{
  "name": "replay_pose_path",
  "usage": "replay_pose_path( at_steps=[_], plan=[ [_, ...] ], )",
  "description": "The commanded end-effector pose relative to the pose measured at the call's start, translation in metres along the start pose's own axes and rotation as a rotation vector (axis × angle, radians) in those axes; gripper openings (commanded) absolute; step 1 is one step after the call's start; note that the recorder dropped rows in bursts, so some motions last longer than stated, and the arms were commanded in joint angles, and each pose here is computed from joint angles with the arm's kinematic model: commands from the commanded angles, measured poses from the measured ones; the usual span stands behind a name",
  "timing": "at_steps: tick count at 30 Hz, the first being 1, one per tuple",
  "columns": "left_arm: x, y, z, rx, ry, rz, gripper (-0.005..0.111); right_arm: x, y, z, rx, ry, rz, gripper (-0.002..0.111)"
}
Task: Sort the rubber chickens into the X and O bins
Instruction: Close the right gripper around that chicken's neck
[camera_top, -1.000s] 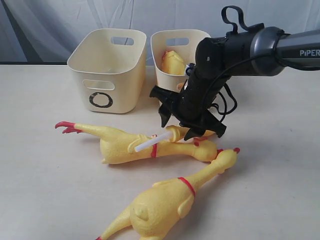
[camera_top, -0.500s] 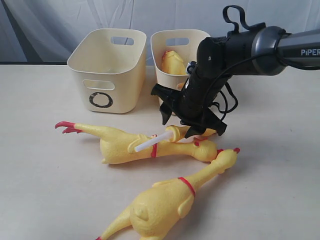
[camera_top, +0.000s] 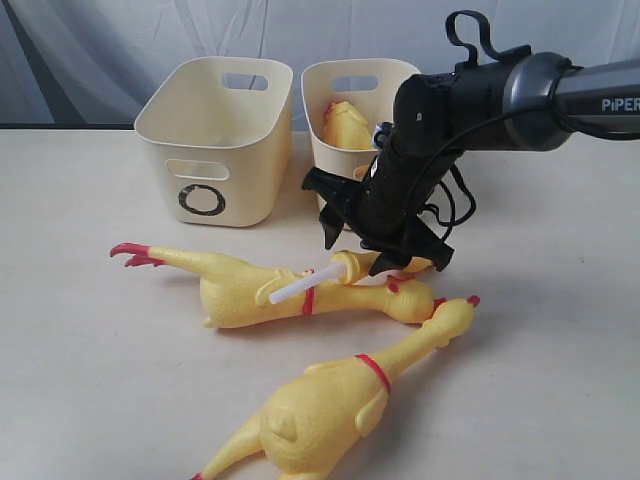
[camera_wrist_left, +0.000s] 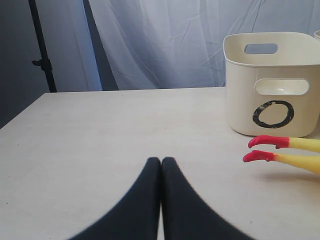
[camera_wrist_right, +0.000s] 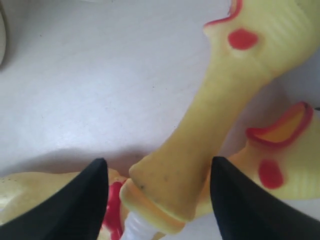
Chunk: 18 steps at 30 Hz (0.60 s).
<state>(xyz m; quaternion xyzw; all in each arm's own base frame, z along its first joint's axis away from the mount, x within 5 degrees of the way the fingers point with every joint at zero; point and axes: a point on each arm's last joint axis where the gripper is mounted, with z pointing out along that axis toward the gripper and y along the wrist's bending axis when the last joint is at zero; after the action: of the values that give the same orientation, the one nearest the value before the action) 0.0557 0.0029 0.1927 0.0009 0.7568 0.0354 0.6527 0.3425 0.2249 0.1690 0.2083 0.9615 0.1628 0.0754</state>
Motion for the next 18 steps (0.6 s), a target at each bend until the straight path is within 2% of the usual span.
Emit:
replay_pose_path(
  at_steps=[1, 18],
  plan=[
    [0.000, 0.000, 0.000, 0.005, -0.009, -0.001, 0.000, -0.003, -0.001, -0.001, 0.001, -0.010, -0.007, 0.057],
    [0.000, 0.000, 0.000, 0.005, -0.009, 0.003, 0.000, -0.003, -0.003, 0.014, 0.017, 0.001, -0.006, 0.056]
  ],
)
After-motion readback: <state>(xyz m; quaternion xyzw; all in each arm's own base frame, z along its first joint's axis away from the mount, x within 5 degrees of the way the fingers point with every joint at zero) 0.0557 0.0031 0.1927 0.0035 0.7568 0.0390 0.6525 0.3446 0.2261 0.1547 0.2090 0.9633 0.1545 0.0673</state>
